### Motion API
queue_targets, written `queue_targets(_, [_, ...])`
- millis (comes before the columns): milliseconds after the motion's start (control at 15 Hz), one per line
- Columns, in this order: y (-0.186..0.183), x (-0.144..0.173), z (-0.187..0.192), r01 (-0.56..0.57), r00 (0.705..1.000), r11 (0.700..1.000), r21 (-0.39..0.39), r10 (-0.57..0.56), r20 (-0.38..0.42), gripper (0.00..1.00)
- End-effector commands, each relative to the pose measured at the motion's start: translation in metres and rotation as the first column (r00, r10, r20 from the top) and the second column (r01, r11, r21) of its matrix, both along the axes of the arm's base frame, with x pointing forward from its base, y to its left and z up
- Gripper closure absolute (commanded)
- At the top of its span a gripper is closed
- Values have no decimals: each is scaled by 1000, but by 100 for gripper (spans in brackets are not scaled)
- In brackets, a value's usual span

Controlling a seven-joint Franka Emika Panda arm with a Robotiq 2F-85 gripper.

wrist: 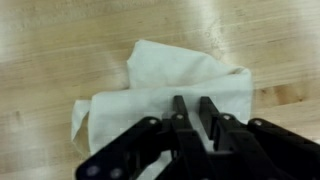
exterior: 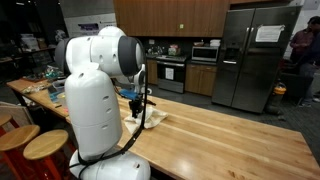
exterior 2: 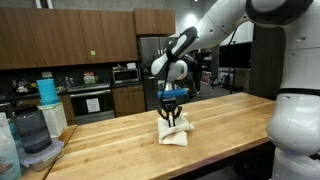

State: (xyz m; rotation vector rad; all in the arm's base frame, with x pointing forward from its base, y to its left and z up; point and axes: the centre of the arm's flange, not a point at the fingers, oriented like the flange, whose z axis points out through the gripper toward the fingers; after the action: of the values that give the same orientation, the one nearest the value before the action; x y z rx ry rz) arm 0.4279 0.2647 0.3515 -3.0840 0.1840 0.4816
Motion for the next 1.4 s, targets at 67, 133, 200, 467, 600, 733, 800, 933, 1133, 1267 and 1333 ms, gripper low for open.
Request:
queue_targets(67, [-4, 18, -13, 24, 1000, 996, -89, -25, -10, 62])
queue_targets(133, [-6, 22, -18, 26, 1000, 993, -111, -28, -10, 55])
queue_targets(200, [-7, 25, -22, 33, 999, 990, -136, -34, -6, 51])
queue_targets(467, [-11, 35, -36, 35, 999, 978, -207, -29, 35, 45])
queue_targets(600, [-9, 39, -40, 42, 998, 967, -250, -27, 62, 45])
queue_targets(733, [-6, 44, -41, 45, 993, 957, -288, -12, 115, 45])
queue_targets(800, [-5, 45, -40, 49, 990, 952, -301, -7, 139, 44])
queue_targets(933, [-1, 49, -40, 56, 983, 947, -316, 2, 182, 42])
queue_targets(1133, [1, 54, -41, 66, 973, 942, -328, 12, 230, 38])
queue_targets(1267, [2, 56, -43, 77, 968, 942, -328, 9, 253, 36])
queue_targets(1333, [2, 59, -44, 82, 964, 941, -329, 8, 265, 36])
